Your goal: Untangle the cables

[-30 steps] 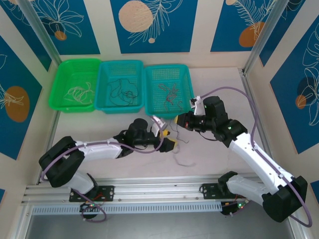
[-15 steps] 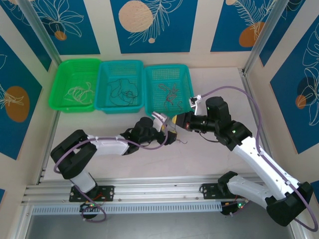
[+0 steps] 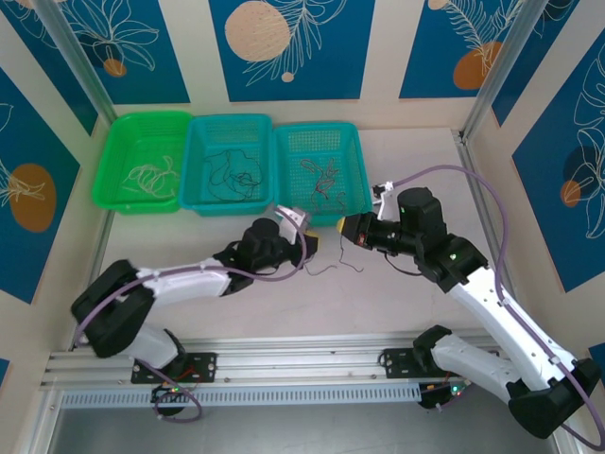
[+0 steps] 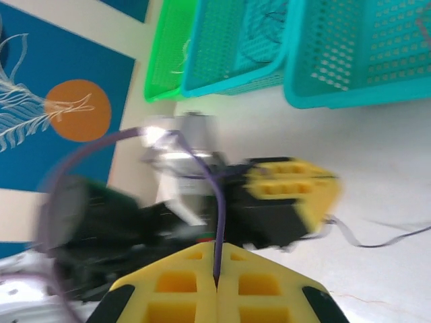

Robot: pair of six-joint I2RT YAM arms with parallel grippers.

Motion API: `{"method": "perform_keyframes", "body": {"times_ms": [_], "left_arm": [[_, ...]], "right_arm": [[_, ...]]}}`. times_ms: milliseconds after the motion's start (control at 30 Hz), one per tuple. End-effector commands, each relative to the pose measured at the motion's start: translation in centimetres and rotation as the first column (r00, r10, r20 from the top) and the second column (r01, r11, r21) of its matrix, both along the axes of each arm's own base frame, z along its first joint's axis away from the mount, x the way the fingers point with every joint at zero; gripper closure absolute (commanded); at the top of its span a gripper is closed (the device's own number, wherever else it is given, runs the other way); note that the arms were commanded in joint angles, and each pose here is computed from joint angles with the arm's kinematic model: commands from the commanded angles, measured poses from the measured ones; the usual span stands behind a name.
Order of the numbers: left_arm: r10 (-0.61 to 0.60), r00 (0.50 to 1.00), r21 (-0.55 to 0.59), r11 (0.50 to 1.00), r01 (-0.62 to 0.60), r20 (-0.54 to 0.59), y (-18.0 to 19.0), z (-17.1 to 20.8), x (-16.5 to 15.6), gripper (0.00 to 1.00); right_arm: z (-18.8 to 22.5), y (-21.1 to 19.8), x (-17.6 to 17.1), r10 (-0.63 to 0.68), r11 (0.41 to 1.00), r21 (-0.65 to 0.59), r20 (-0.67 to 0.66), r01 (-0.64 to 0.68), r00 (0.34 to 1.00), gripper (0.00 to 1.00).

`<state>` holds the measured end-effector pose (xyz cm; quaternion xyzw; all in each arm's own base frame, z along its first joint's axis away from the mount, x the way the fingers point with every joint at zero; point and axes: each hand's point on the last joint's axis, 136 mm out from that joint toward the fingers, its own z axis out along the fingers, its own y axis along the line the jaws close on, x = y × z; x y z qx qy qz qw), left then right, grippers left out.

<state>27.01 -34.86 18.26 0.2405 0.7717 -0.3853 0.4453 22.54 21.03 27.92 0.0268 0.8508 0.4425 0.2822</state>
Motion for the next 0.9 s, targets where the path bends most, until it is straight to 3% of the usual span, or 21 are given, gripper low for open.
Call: {"method": "perform_keyframes", "body": {"times_ms": [0, 267, 333, 533, 667, 733, 867], "left_arm": [[0.017, 0.998, -0.020, 1.000, -0.016, 0.064, 1.6, 4.4, -0.4, 1.00], [0.133, 0.964, 0.007, 0.990, -0.138, 0.230, 5.4, 13.2, 1.2, 1.00], [0.200, 0.945, 0.029, 0.976, -0.214, 0.260, 7.3, 14.9, 3.3, 1.00], [0.378, 0.879, 0.019, 0.916, -0.400, 0.291, 13.9, 18.8, 11.2, 1.00], [0.464, 0.847, 0.057, 0.868, -0.493, 0.258, 17.4, 18.8, 16.7, 1.00], [0.515, 0.828, 0.078, 0.837, -0.541, 0.219, 19.3, 17.9, 19.6, 1.00], [0.592, 0.793, 0.114, 0.786, -0.608, 0.147, 22.4, 15.6, 24.0, 1.00]], "right_arm": [[-4.5, -2.1, -0.1, -0.071, 0.989, -0.132, -0.058, 0.063, 0.996, 0.96], [-7.0, -1.9, -0.9, -0.044, 0.990, -0.138, -0.117, 0.028, 0.992, 0.74], [-6.7, -2.0, -0.9, -0.046, 0.990, -0.136, -0.105, 0.031, 0.993, 0.68], [-6.3, -2.3, -1.2, -0.051, 0.991, -0.124, -0.084, 0.040, 0.995, 0.66], [-6.6, -3.2, -1.5, -0.080, 0.987, -0.148, -0.092, 0.066, 0.993, 0.65], [-7.0, -3.8, -1.7, -0.103, 0.982, -0.169, -0.100, 0.085, 0.990, 0.55], [-6.9, -4.5, -2.3, -0.113, 0.982, -0.165, -0.095, 0.097, 0.989, 0.50]]}}
